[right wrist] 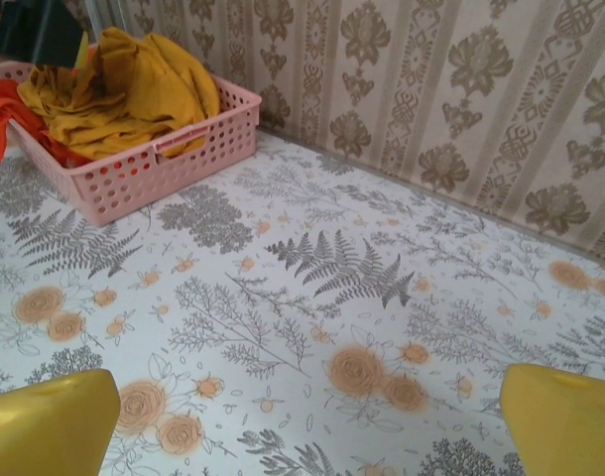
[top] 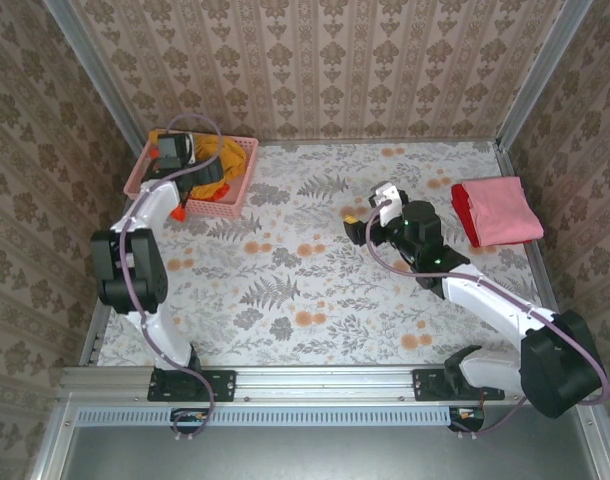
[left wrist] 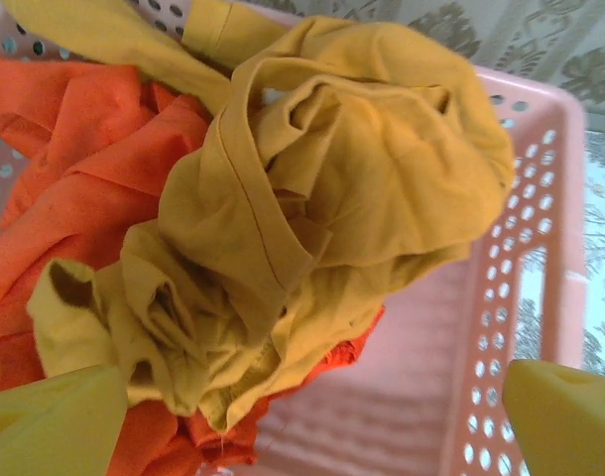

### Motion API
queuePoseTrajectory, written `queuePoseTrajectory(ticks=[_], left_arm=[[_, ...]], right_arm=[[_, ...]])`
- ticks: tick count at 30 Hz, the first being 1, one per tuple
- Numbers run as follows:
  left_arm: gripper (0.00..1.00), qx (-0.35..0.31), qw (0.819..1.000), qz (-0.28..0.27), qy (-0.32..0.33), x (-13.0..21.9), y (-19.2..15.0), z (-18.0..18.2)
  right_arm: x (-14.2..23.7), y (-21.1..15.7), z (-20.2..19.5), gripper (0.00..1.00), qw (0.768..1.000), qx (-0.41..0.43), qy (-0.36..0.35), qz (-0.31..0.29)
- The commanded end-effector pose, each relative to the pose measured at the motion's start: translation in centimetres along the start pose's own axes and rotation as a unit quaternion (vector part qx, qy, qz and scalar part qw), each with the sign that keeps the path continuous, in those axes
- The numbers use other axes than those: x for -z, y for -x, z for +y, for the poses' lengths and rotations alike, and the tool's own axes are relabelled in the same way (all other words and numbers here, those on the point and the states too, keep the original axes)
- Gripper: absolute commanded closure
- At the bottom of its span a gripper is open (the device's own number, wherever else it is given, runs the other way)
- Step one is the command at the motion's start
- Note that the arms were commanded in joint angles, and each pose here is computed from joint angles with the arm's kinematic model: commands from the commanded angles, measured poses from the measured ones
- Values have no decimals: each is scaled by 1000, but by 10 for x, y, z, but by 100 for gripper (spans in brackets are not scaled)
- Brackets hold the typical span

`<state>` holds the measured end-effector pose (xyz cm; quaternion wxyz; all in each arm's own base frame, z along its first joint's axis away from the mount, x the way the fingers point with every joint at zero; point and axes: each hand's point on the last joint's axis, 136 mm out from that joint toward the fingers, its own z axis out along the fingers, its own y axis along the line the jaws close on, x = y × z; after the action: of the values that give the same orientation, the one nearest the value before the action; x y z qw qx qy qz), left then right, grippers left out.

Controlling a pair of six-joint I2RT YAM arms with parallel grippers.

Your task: Fold and stack the t-shirts

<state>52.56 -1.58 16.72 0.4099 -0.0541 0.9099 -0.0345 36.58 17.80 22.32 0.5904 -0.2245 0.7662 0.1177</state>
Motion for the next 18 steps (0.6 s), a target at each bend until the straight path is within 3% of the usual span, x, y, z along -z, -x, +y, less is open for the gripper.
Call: queuePoseTrajectory(ticks=[1, 4, 7, 10, 11, 12, 18], left_arm=[[6, 35, 998, 51, 32, -13, -10, 15], [14, 37, 997, 64, 34, -29, -8, 15], [33, 36, 996, 78, 34, -44, -10, 15], [73, 27, 997, 73, 23, -50, -7, 10], [91, 23, 997, 64, 21, -48, -2, 8], [100, 19, 998, 52, 18, -44, 4, 5], [100, -2, 999, -38, 13, 2, 57, -9]], right_arm=[[-3, 4, 5, 0, 1000, 0, 10, 3], [-5, -1, 6, 0, 1000, -1, 12, 11], [-6, -4, 7, 0, 1000, -1, 11, 13], [-5, -4, 6, 0, 1000, -2, 9, 14], [-5, -5, 6, 0, 1000, -1, 9, 16], [-4, -5, 6, 0, 1000, -1, 10, 15], [-1, -5, 8, 0, 1000, -4, 13, 16]])
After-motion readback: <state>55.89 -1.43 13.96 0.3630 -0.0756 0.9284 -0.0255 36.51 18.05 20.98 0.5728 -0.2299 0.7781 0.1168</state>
